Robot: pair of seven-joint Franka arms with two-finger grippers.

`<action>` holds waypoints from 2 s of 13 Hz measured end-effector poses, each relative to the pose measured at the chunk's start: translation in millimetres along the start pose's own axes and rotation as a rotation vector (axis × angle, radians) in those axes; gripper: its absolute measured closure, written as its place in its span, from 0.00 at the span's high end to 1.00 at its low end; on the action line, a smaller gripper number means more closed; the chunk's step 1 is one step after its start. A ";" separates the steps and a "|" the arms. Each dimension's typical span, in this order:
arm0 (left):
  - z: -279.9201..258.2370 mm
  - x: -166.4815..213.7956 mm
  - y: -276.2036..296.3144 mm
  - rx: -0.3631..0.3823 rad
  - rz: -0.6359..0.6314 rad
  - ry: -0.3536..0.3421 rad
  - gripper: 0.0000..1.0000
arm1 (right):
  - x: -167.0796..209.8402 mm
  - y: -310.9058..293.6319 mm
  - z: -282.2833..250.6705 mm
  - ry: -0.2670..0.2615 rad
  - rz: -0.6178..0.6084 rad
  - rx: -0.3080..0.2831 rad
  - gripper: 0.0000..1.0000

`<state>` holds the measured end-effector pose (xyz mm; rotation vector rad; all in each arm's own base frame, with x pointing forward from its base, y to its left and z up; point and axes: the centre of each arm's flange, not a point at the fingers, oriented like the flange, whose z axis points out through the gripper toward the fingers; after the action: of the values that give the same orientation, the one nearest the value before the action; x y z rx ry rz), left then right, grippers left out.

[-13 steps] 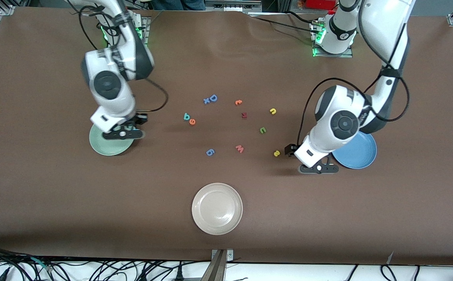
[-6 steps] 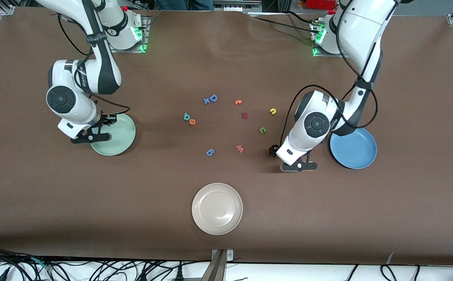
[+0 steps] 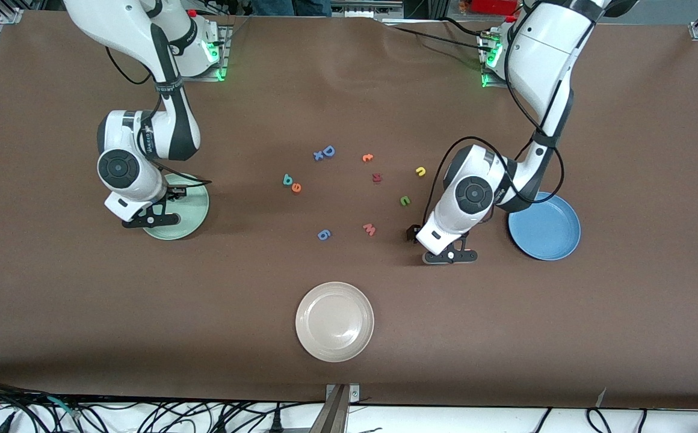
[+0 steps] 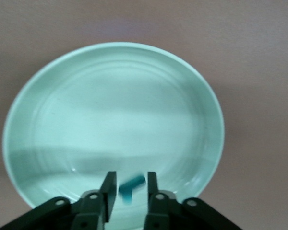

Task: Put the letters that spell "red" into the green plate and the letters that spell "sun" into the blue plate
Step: 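Carry the cyan letter to the green plate while the left gripper descends, then release the cyan letter while the left gripper grasps the yellow 2, then grasp the orange e while the left gripper lifts the yellow 2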

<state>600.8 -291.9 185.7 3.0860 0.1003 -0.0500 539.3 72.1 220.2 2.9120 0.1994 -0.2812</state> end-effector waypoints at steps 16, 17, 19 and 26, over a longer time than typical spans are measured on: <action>19.0 -18.9 7.7 -0.003 -0.026 0.016 0.63 | -20.1 -247.8 -34.5 0.229 0.034 0.250 0.88; 17.7 -18.7 8.5 -0.005 -0.025 0.018 0.54 | -24.9 -265.4 -24.7 0.249 0.028 0.237 0.88; 16.5 -18.6 9.2 -0.006 -0.025 0.020 0.45 | -29.6 -279.5 -11.6 0.253 0.039 0.221 0.88; 15.3 -18.4 9.4 -0.007 -0.027 0.022 0.34 | -38.2 -295.1 -2.8 0.241 0.054 0.209 0.85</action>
<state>582.6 -303.2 171.6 3.0787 0.1431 -0.0164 457.3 354.4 173.5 3.1489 0.1352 0.0635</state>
